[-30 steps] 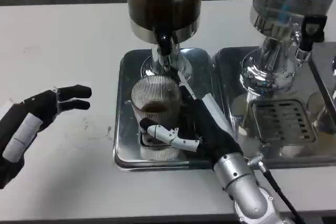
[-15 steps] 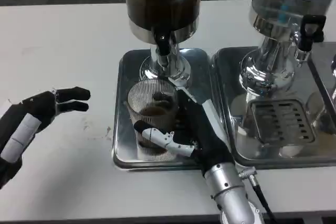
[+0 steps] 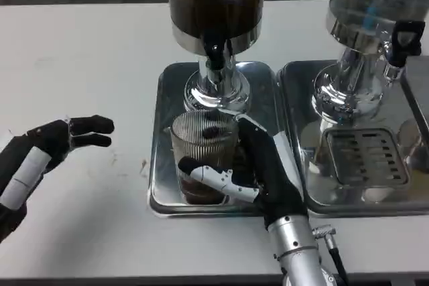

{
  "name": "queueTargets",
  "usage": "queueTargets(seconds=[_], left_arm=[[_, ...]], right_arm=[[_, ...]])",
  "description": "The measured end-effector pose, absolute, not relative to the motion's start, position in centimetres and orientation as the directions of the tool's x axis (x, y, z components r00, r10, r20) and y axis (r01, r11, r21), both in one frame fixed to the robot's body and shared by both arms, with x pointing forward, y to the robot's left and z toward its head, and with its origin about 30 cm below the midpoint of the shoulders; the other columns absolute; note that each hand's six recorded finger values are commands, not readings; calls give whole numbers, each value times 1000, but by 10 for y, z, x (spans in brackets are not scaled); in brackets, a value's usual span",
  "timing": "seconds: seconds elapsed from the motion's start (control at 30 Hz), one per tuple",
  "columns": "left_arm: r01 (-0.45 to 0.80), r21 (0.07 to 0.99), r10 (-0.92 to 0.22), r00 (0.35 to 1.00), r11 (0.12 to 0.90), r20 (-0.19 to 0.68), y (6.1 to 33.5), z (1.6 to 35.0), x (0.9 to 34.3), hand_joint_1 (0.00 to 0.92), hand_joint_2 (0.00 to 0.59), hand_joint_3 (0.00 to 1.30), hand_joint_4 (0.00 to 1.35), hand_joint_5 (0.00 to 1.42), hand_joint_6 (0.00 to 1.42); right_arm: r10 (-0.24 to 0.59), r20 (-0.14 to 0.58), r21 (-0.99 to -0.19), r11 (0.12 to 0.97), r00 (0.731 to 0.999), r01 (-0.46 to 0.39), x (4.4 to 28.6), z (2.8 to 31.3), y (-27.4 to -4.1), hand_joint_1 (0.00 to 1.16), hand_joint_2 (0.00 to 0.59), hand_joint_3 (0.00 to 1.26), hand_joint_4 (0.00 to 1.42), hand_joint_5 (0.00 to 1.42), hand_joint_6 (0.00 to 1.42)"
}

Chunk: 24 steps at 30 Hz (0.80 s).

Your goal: Grasp the cup under the faucet to collect the drink, then remove the cup.

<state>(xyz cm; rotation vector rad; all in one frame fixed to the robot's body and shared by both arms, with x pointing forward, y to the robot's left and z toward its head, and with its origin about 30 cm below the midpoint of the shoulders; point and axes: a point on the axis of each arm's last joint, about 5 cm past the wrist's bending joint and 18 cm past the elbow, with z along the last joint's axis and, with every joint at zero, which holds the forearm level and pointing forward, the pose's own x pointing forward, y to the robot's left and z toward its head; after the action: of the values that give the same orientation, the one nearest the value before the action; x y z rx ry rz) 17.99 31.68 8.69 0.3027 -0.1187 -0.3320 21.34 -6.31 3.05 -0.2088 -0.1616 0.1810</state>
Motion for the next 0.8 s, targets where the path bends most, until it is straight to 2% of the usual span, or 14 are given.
queueTargets(seconds=[0.43, 0.8], left_arm=[[314, 306, -345, 937, 899, 53, 315, 85, 180, 0, 63, 434, 332, 367, 206], [322, 307, -352, 935, 896, 48, 315, 85, 181, 0, 63, 434, 339, 370, 207]], right_arm=[[133, 167, -227, 969, 977, -94, 209, 28, -64, 904, 162, 555, 775, 987, 1351], [44, 205, -228, 974, 978, 4, 198, 23, -71, 972, 99, 644, 853, 1045, 1417]])
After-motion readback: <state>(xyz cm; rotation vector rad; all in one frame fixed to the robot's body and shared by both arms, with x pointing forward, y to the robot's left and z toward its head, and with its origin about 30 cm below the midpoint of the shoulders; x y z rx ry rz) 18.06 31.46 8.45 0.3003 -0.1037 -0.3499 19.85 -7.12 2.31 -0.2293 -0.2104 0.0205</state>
